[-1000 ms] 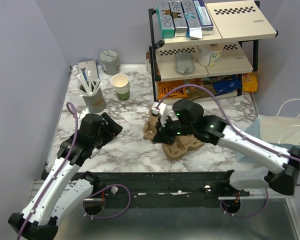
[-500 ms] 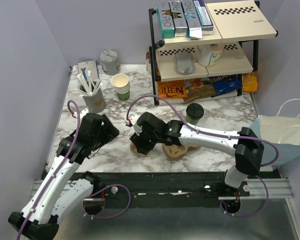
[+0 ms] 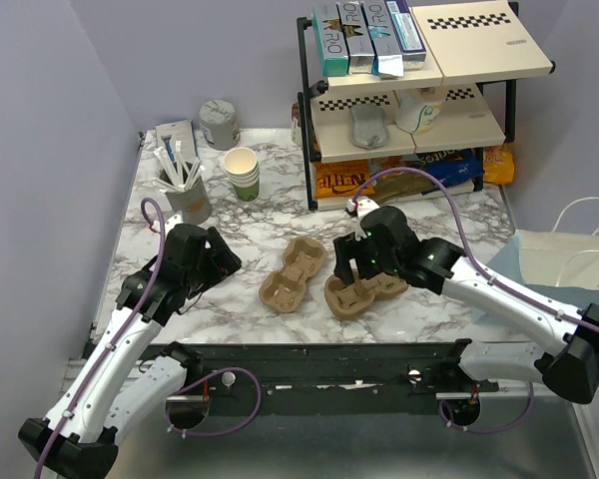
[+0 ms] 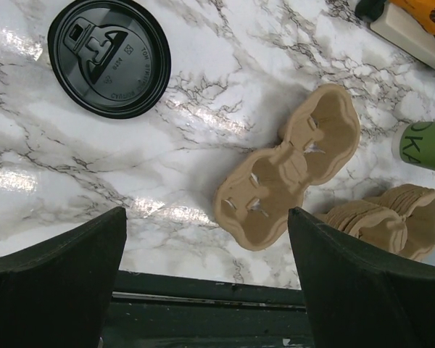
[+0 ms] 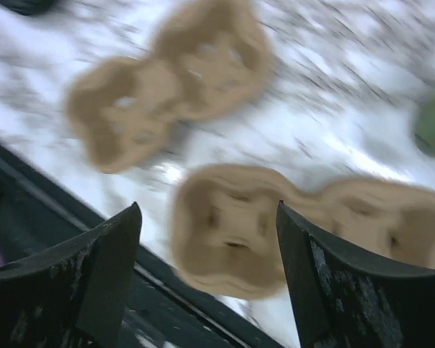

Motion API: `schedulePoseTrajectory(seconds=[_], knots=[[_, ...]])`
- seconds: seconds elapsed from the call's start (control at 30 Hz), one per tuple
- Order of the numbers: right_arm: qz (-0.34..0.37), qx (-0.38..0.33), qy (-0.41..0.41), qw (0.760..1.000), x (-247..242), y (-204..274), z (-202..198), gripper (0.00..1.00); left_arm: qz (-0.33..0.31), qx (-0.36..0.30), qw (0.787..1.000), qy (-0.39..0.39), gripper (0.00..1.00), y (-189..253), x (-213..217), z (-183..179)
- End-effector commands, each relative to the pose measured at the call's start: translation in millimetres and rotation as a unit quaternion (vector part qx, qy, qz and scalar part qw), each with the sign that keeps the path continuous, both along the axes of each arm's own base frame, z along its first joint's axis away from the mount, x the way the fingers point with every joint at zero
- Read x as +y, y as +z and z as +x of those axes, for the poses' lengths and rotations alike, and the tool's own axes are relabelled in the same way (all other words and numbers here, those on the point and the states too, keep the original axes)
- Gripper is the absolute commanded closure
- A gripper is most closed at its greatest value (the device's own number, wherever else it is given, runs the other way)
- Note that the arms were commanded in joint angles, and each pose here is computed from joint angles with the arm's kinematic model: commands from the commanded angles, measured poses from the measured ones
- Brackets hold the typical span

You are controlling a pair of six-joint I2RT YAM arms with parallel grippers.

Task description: Pack the takeout coffee

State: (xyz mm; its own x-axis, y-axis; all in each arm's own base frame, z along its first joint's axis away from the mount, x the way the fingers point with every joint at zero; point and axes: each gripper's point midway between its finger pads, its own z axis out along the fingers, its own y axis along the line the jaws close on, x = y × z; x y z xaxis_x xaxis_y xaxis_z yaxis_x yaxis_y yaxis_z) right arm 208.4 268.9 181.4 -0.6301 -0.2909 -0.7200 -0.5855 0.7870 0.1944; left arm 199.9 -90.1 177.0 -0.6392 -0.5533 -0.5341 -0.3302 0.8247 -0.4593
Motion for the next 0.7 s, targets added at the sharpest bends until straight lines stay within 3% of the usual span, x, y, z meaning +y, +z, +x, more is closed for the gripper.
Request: schedulePoseTrajectory(seconds=[0.0, 0.53, 0.67], knots=[[-0.088, 0.036, -0.050, 0.994, -57.1, -53.9, -5.0, 0.17, -0.021, 0.000, 1.000, -0.021, 0.01, -5.8, -11.0, 3.1], [-0.147, 0.087, -0.106, 0.980, -84.4, -106.4, 8.0, 0.19, -0.030, 0.001, 0.999, -0.040, 0.01, -6.0, -19.1, 5.3], [-0.162, 0.112, -0.151, 0.969, -95.9, -118.7, 6.2, 0.19, -0.028, 0.001, 0.999, -0.040, 0.01, -6.3, -18.6, 5.1]])
